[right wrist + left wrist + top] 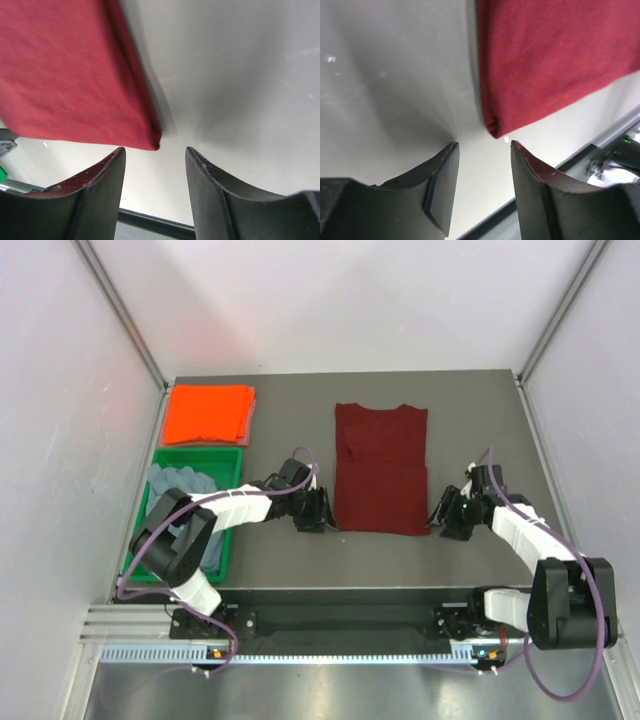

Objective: Fold and stack the t-shirts
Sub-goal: Fold the tshirt

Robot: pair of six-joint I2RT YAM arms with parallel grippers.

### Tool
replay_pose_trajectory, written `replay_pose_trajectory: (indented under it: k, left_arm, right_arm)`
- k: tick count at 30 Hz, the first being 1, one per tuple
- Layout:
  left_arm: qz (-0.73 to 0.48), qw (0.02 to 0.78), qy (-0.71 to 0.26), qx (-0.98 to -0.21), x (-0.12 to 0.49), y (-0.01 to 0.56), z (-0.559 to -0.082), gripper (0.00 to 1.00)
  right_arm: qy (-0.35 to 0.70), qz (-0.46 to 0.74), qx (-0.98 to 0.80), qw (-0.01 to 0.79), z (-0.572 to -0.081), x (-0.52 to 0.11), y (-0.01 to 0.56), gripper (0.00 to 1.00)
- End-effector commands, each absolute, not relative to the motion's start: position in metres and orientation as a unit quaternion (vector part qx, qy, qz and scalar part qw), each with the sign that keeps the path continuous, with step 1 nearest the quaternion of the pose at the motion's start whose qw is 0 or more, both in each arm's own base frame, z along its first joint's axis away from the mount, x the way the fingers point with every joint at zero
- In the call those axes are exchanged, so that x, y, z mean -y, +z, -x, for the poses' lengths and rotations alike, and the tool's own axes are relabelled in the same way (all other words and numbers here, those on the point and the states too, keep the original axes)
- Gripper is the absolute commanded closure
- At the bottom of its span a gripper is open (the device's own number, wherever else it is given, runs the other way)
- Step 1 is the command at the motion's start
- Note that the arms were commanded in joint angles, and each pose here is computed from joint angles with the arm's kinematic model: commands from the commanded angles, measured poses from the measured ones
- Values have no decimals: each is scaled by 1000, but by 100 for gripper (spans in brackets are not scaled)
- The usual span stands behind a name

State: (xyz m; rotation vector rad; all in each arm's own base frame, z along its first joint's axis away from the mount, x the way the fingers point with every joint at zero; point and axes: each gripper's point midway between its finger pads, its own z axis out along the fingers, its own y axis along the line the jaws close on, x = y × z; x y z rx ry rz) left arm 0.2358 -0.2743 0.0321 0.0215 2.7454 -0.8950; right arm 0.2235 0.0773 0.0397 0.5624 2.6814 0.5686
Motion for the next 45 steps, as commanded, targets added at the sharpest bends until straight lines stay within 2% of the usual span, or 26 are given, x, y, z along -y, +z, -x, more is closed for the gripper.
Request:
replay_pose_trajectory:
  k: [1, 14, 18, 19, 20, 21, 23, 34, 45]
  left_arm:
    - [4, 128, -334, -934, 282, 31, -244, 49]
    - [16, 92, -321, -942, 282, 2, -239, 57]
    - [22, 90, -306, -948, 276, -6, -241, 69]
    - [22, 88, -303, -949, 275, -7, -242, 85]
    - [24, 88, -301, -949, 274, -8, -242, 92]
    - [27, 87, -297, -951, 272, -9, -242, 100]
    - [28, 91, -288, -953, 268, -9, -242, 100]
    - [50, 92, -236, -966, 241, -12, -229, 100]
    - [40, 92, -306, -947, 255, 26, -212, 100]
  right_arm:
    - [211, -212, -940, 165, -225, -80, 33, 49]
    - [222, -230, -936, 146, -222, -84, 11, 54]
    - [205, -233, -938, 155, -222, -78, 11, 61]
    - [199, -234, -939, 156, -221, -76, 10, 63]
    - [196, -235, -939, 156, -220, -75, 9, 75]
    - [189, -236, -940, 160, -220, -73, 9, 82]
    - [182, -233, -941, 165, -221, -70, 9, 100]
    - [153, -213, -947, 188, -216, -58, 11, 100]
    - [185, -189, -940, 215, -217, -69, 38, 100]
